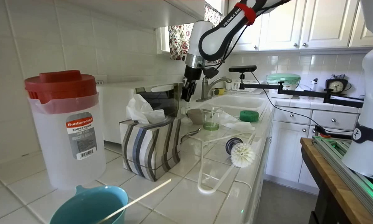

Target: Turn the top knob of the microwave to the right

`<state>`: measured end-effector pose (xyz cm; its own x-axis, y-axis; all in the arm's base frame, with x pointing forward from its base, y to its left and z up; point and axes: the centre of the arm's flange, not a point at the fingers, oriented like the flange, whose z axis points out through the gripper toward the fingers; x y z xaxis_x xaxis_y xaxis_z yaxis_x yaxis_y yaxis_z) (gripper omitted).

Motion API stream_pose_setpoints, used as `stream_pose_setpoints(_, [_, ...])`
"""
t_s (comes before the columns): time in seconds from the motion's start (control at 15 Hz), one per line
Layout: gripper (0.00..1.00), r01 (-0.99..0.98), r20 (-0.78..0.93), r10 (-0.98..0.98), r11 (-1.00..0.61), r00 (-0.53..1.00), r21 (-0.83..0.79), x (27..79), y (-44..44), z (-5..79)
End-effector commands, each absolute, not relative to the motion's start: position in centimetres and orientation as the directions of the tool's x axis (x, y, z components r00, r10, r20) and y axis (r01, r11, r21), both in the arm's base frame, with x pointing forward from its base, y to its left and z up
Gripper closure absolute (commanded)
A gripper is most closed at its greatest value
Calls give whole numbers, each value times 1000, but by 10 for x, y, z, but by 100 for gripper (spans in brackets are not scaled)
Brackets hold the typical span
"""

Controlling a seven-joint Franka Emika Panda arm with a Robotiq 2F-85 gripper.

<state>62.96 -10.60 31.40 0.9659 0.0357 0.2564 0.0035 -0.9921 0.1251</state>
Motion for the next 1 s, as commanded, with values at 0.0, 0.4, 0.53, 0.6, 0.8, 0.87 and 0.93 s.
stream_pose_setpoints(0.0, [99,18,301,46,-995,953,95,623,-107,331])
stream_pose_setpoints(0.4, [45,27,304,56,-995,951,101,622,-103,339])
stream_pose_setpoints(0.53, [30,30,310,60,-994,949,101,621,-102,344])
stream_pose_setpoints(0.6, [23,29,318,60,-994,946,101,622,-101,348])
stream_pose_setpoints(0.8, [0,40,295,56,-997,954,59,621,-99,354])
stream_pose_setpoints(0.87, [0,54,242,55,-998,969,11,619,-94,356])
stream_pose_setpoints(0.93, [0,75,211,68,-997,975,-25,614,-87,357])
